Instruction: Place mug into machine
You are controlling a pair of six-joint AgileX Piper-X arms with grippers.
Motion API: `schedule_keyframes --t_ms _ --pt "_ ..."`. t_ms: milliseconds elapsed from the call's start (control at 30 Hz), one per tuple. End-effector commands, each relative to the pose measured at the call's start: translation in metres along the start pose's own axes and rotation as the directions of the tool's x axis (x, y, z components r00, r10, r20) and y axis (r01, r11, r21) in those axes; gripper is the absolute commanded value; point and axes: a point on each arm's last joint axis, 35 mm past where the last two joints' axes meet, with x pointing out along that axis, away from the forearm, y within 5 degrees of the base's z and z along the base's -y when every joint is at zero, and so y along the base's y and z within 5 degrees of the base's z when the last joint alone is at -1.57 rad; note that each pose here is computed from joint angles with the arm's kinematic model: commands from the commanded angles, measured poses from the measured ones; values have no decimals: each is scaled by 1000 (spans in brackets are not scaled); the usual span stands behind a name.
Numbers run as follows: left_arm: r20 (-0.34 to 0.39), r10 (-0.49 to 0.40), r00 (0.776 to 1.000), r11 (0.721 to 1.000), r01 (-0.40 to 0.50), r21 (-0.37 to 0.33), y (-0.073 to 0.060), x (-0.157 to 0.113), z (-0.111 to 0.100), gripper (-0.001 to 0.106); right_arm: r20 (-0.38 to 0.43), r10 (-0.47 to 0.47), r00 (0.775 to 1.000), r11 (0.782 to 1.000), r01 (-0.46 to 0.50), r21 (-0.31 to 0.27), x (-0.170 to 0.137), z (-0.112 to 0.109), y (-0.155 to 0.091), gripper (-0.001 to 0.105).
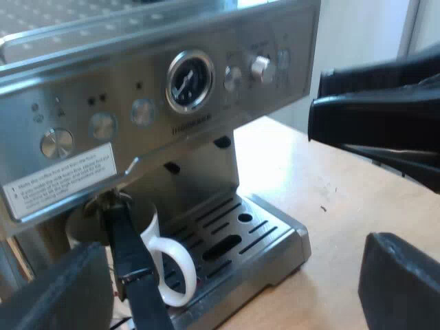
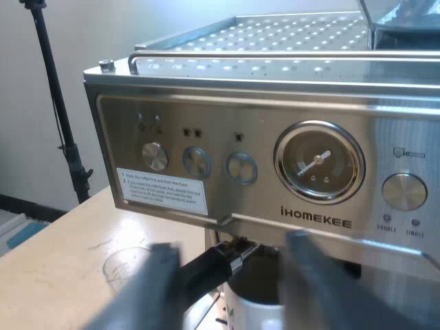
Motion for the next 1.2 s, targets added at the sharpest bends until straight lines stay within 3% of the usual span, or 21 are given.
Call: schedule_keyframes --t_ms 33,67,733,1200 --pt "31 10 999 1000 -10 -3 -1 -2 4 79 12 -5 1000 1000 5 -8 -2 3 -1 8" --pt "31 11 999 1000 -11 -3 -1 -2 4 79 13 0 1000 1000 0 -8 -2 3 -1 0" --pt "31 10 999 1000 -10 -3 -1 -2 4 79 13 45 999 999 -45 -16 2 1 4 0" --pt "31 10 999 1000 -10 -3 -1 -2 4 79 10 45 999 999 -45 -17 33 2 26 0"
